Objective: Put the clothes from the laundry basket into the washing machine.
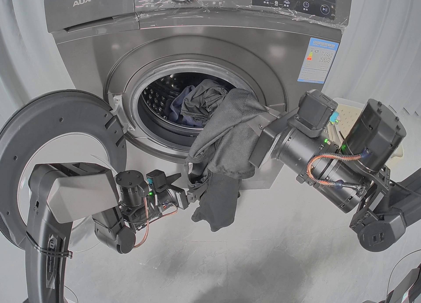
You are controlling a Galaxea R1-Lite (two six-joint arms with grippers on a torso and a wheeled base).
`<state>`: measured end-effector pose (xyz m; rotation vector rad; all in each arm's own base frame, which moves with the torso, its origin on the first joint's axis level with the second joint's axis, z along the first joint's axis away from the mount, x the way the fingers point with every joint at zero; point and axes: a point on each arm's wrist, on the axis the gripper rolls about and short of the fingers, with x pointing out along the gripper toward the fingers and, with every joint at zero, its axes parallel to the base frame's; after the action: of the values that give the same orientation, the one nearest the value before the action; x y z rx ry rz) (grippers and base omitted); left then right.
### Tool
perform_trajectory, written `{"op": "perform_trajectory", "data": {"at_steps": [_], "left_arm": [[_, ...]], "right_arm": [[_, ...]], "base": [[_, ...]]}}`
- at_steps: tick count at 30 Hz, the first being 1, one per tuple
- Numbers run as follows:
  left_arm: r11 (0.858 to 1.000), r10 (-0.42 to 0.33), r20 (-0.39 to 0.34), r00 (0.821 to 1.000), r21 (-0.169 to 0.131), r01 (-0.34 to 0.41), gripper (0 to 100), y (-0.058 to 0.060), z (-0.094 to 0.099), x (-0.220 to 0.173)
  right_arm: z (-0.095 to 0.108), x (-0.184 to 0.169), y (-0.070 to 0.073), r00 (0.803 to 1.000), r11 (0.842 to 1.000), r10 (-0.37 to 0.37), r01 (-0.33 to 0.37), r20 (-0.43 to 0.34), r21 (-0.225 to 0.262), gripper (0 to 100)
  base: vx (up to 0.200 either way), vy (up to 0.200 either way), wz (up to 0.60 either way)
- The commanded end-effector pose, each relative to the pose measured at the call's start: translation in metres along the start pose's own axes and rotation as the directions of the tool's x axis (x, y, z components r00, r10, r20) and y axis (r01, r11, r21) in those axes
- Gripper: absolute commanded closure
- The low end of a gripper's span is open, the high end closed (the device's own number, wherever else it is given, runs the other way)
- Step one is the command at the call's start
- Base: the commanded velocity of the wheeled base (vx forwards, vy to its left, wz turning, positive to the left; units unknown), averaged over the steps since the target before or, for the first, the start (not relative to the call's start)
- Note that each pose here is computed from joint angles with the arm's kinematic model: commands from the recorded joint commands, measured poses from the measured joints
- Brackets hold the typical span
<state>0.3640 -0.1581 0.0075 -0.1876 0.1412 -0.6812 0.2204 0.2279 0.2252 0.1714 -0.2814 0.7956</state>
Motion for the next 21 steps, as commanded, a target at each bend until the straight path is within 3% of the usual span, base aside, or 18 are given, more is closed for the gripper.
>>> {"op": "perform_trajectory", "data": {"at_steps": [1,14,15,21], "left_arm": [[1.000,0.000,0.013,1.000,0.004,0.000,0,0.0022,-0.0028,0.0067],[1.000,-0.014,0.017,1.000,0.008,0.014,0,0.0000,-0.0047,0.0114],[1.000,-0.012,0.019,1.000,0.008,0.012,100,0.0004,-0.0039,0.0112],[1.000,-0.014,0.020,1.000,0.009,0.014,100,0.0005,-0.0041,0.0115]], "right_arm": [[0.0017,-0.0015,0.0014,1.000,1.000,0.004,-0.004,0.003,0.002,100],[0.0002,-0.0013,0.0013,1.000,1.000,0.002,-0.002,-0.001,0.003,100],[-0.0005,-0.0018,0.0013,1.000,1.000,0.003,-0.003,-0.004,0.003,100],[-0.0015,-0.0027,0.0012,1.000,1.000,0.003,-0.003,-0.008,0.003,100]], "base": [[0.000,0.000,0.00],[0.000,0.000,0.00],[0.000,0.000,0.00],[0.000,0.000,0.00]]}}
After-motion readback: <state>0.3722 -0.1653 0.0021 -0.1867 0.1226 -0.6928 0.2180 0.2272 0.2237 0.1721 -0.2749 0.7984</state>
